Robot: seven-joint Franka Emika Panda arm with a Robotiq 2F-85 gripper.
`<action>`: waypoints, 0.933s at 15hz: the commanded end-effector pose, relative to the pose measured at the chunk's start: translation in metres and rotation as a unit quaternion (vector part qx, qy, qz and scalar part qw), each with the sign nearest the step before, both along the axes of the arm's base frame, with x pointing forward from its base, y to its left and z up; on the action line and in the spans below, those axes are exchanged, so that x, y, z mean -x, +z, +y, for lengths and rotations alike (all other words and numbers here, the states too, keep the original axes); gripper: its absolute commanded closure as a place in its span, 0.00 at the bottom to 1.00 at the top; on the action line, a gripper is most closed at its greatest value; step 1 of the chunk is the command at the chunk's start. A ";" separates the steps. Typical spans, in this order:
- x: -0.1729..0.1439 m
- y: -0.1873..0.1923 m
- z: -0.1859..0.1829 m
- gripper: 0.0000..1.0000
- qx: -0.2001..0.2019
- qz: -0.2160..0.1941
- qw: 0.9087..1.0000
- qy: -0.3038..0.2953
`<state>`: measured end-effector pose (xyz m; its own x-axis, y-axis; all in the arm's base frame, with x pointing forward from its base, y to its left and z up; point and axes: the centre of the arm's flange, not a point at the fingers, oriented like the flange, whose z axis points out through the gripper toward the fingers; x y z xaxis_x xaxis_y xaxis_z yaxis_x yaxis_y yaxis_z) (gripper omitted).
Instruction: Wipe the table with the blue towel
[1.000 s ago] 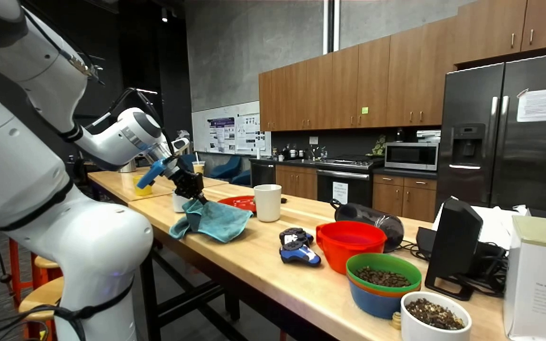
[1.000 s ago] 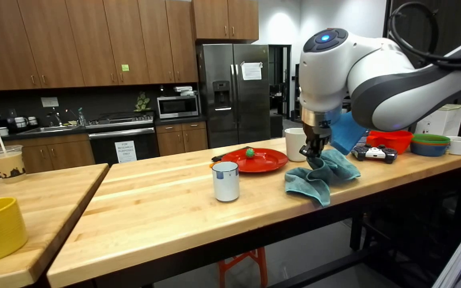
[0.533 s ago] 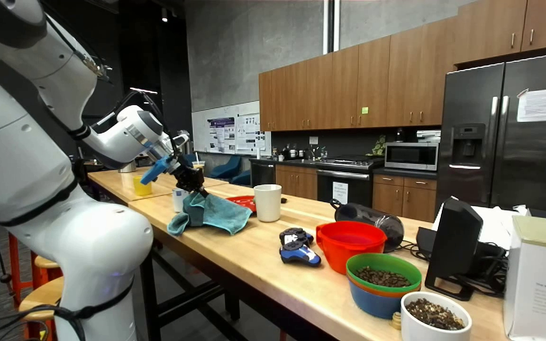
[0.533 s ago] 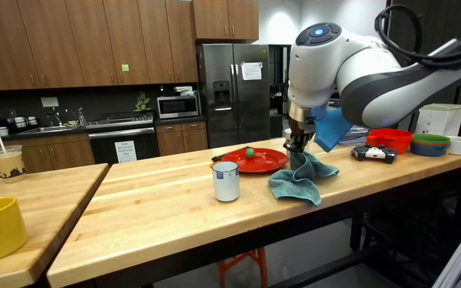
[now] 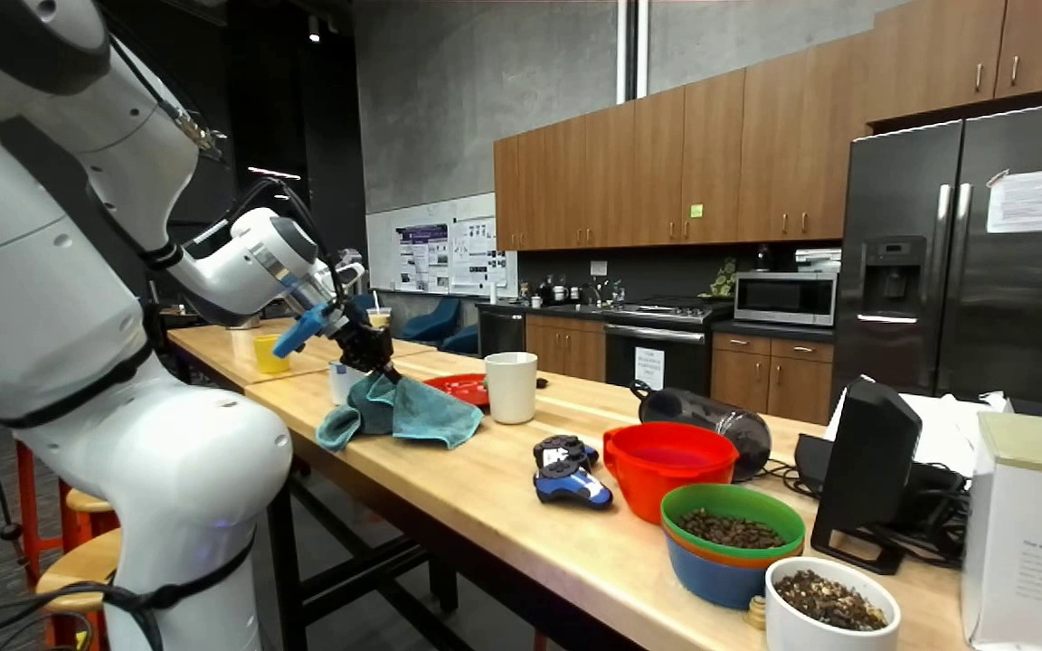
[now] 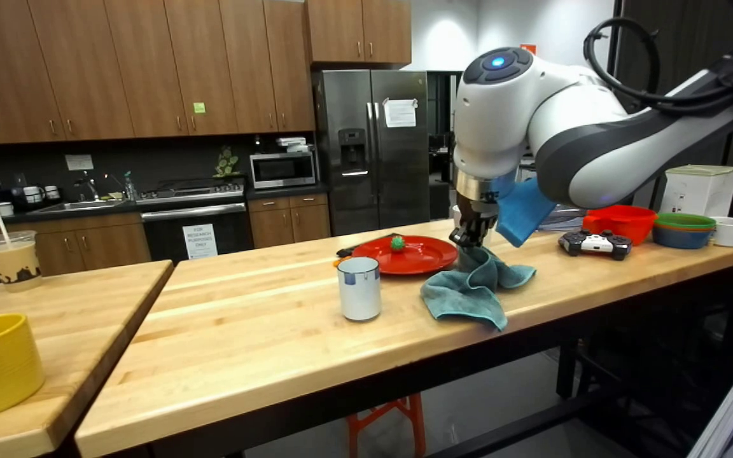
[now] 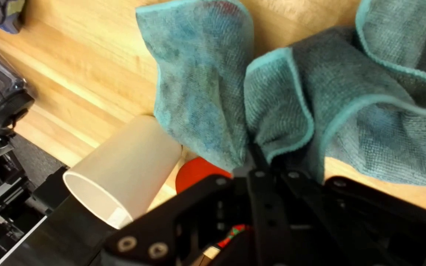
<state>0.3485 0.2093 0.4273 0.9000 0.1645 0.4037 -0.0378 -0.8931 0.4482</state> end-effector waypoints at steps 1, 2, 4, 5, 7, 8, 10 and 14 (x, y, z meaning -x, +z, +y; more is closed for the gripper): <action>0.007 -0.010 -0.032 0.99 0.025 0.014 0.999 -0.031; 0.009 -0.013 -0.041 0.99 0.031 0.023 0.998 -0.041; 0.012 -0.017 -0.057 0.99 0.043 0.037 0.996 -0.062; 0.013 -0.020 -0.064 0.99 0.047 0.041 0.995 -0.071; 0.014 -0.021 -0.074 0.99 0.053 0.046 0.994 -0.085; 0.015 -0.021 -0.076 0.99 0.055 0.048 0.993 -0.089; 0.016 -0.022 -0.080 0.99 0.060 0.054 0.992 -0.095; 0.018 -0.020 -0.087 0.99 0.068 0.062 0.990 -0.110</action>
